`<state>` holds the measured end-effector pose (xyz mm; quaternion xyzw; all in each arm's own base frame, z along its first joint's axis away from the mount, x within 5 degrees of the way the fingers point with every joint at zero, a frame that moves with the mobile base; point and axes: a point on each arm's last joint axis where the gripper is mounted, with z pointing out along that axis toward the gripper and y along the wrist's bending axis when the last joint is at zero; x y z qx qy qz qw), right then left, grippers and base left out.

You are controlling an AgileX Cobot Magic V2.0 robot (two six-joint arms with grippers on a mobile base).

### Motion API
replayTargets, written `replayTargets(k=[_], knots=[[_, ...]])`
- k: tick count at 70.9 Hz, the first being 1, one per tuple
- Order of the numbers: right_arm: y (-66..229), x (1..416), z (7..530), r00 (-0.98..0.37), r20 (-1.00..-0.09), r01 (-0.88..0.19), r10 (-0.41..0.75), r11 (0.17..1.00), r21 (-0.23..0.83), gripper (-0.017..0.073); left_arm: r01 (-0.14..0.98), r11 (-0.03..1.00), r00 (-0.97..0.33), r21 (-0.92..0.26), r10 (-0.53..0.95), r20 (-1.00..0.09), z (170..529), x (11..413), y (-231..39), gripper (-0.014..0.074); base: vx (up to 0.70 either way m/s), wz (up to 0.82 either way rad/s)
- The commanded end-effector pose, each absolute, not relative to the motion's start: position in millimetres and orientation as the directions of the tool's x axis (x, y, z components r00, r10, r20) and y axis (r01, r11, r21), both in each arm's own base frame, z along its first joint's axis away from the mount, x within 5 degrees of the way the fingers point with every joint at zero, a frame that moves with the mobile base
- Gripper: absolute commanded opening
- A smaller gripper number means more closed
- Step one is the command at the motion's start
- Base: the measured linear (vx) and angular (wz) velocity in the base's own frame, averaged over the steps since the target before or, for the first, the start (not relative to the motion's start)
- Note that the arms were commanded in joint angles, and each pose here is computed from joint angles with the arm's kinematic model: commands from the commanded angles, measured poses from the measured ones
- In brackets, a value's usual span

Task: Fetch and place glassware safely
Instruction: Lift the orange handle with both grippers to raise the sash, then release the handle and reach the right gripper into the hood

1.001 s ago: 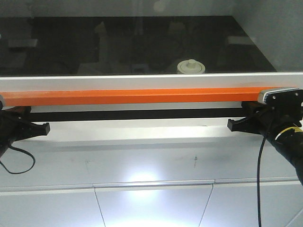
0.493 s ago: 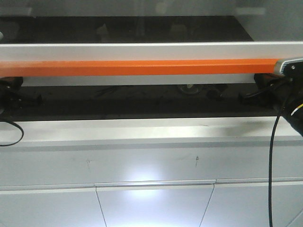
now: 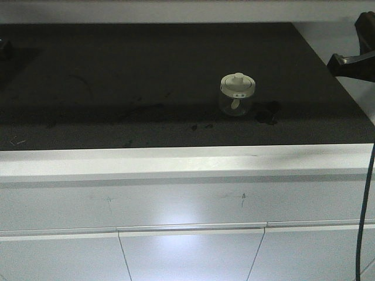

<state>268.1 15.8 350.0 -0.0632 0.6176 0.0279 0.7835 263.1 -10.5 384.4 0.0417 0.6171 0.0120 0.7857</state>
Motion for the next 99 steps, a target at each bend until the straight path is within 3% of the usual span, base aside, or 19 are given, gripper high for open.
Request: replayTargets(k=[1,25,33,68,99], knots=[[14,263,369,0.308,-0.951,-0.114,-0.030,0.991,-0.068,-0.0003,0.026,0.997,0.358,0.070,0.057,-0.932,412,250,-10,-0.0007,0.00,0.00],[15,253,369,0.233,-0.968,-0.117,-0.094,0.985,-0.124,-0.0003,0.028,0.997,0.229,0.072,0.064,-0.971,409,226,-9,-0.0007,0.00,0.00],[16,249,370,0.209,-0.976,-0.135,-0.063,0.986,-0.093,-0.0003,0.029,0.997,0.191,0.073,0.066,-0.979,401,209,-8,-0.0007,0.00,0.00],[33,246,360,0.112,-0.992,-0.333,-0.061,0.938,-0.096,-0.0003,0.034,0.997,0.037,0.073,0.072,-0.997,330,129,-5,-0.0007,0.00,0.00],[48,249,345,0.013,-0.997,-0.423,-0.083,0.902,-0.080,-0.0003,0.033,0.997,-0.068,0.071,0.073,-0.995,299,79,-2,-0.0007,0.00,0.00]])
